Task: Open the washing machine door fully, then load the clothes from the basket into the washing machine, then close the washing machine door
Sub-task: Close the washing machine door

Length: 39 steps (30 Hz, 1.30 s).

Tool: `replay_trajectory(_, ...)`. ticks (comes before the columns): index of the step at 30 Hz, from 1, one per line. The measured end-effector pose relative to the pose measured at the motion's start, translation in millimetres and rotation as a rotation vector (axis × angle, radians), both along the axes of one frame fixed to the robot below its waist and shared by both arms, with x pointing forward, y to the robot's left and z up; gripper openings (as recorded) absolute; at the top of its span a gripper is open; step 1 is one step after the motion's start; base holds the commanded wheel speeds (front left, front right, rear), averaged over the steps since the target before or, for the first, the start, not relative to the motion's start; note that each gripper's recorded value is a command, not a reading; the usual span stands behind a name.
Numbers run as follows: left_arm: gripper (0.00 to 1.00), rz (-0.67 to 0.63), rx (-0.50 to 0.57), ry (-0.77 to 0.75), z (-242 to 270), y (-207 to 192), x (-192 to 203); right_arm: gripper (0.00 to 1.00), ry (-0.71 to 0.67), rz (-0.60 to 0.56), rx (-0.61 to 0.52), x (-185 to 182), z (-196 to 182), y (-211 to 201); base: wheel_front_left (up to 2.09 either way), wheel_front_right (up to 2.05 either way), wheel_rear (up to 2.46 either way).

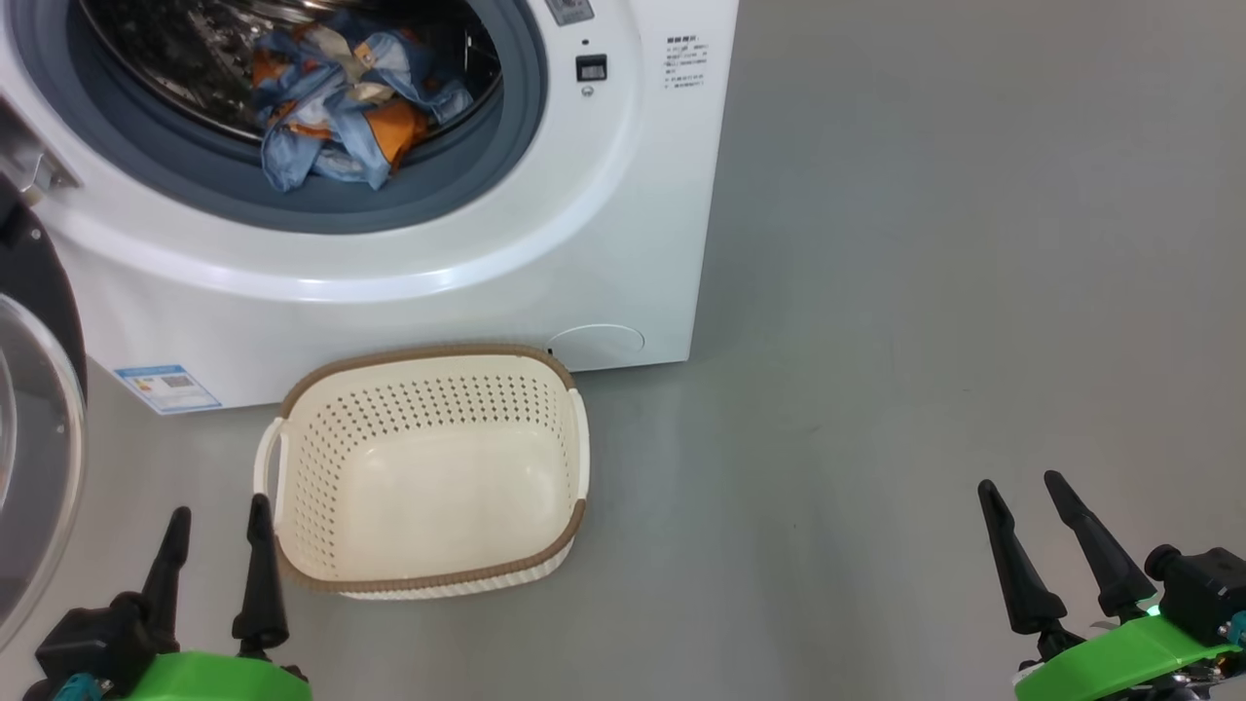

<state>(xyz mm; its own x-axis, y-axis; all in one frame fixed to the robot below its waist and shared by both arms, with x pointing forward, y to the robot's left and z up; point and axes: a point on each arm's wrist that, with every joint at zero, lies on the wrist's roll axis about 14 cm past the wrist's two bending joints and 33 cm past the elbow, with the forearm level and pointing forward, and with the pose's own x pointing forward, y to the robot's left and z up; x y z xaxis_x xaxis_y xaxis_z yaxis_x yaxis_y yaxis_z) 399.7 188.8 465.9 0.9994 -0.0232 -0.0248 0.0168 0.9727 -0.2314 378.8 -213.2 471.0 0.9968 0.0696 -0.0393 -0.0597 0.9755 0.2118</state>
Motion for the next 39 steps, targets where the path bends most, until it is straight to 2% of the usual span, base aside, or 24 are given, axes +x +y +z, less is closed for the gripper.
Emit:
replay_trajectory(10, 1.0, -0.002, 0.002, -0.015, 5.3, 0.0, -2.0, 1.0, 0.004, 0.007, 0.001, -3.0, -0.9, 2.3, -0.24, 0.24, 0.0)
replay_trajectory(16, 1.0, 0.039, -0.008, -0.009, 4.6, 11.7, -9.9, 1.0, 0.008, 0.053, -0.001, 1.5, -2.7, 15.1, 0.0, 0.0, 0.0)
replay_trajectory(25, 1.0, 0.153, -0.032, 0.013, -0.8, 42.1, -35.7, 1.0, 0.013, 0.187, -0.006, 16.1, -6.5, 53.9, 0.0, 0.0, 0.0)
replay_trajectory(39, 1.0, 0.377, -0.05, 0.028, -1.9, 99.8, -97.2, 1.0, 0.013, 0.467, -0.027, 42.1, -12.4, 137.2, 0.0, 0.0, 0.0)
